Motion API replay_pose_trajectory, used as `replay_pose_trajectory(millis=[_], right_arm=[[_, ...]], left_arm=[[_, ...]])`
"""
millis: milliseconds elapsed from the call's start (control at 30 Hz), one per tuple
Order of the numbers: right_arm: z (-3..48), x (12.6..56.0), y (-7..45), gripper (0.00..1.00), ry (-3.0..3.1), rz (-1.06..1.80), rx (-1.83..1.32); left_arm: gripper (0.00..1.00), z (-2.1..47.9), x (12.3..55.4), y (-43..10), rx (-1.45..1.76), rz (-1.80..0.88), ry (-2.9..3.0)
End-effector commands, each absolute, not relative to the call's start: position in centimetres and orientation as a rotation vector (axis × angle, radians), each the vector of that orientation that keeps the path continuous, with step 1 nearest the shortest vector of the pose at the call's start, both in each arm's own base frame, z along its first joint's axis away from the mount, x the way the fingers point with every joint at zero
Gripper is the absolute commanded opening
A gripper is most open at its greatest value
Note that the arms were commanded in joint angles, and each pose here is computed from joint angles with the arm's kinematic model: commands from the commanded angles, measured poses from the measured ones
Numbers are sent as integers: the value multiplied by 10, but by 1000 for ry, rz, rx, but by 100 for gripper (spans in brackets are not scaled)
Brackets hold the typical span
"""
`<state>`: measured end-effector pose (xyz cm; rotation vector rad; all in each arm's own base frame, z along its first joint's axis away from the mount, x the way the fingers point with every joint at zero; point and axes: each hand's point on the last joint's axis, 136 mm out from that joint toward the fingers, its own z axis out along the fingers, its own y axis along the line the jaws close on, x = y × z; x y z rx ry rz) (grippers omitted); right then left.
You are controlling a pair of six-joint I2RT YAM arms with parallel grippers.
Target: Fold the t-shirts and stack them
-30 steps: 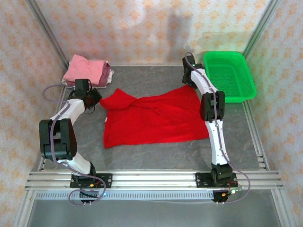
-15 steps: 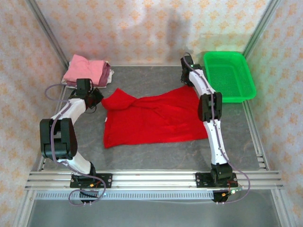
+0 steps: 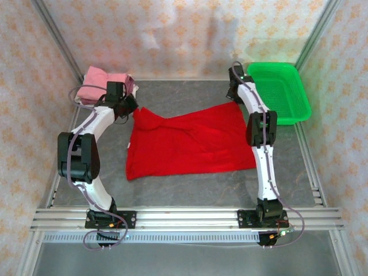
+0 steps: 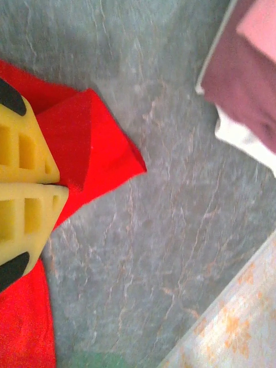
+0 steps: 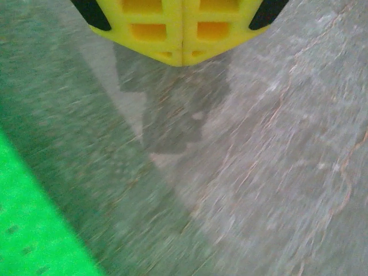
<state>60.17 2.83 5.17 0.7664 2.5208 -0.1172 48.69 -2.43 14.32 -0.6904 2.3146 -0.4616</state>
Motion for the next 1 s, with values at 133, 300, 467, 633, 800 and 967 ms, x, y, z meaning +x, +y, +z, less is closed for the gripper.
replay_pose_trajectory(millis=[133, 300, 467, 633, 800, 967], right_arm=[[119, 600, 1, 0, 2388, -134, 801], [128, 602, -1, 0, 2348, -127, 795], [129, 606, -5, 0, 2306, -140, 784], [134, 605, -12, 0, 2229, -160, 768], [141, 602, -21, 0, 2119, -180, 756], [143, 599, -30, 0, 2063, -188, 779]], left_arm=[[0, 177, 511, -34, -623, -476, 2293], [0, 199, 528, -29, -585, -414, 2295], [0, 208, 546, -32, -571, -432, 2303], [0, 213, 562, -27, -564, -389, 2300], [0, 211, 584, -29, -544, -388, 2329], [0, 196, 597, -25, -550, -346, 2360]])
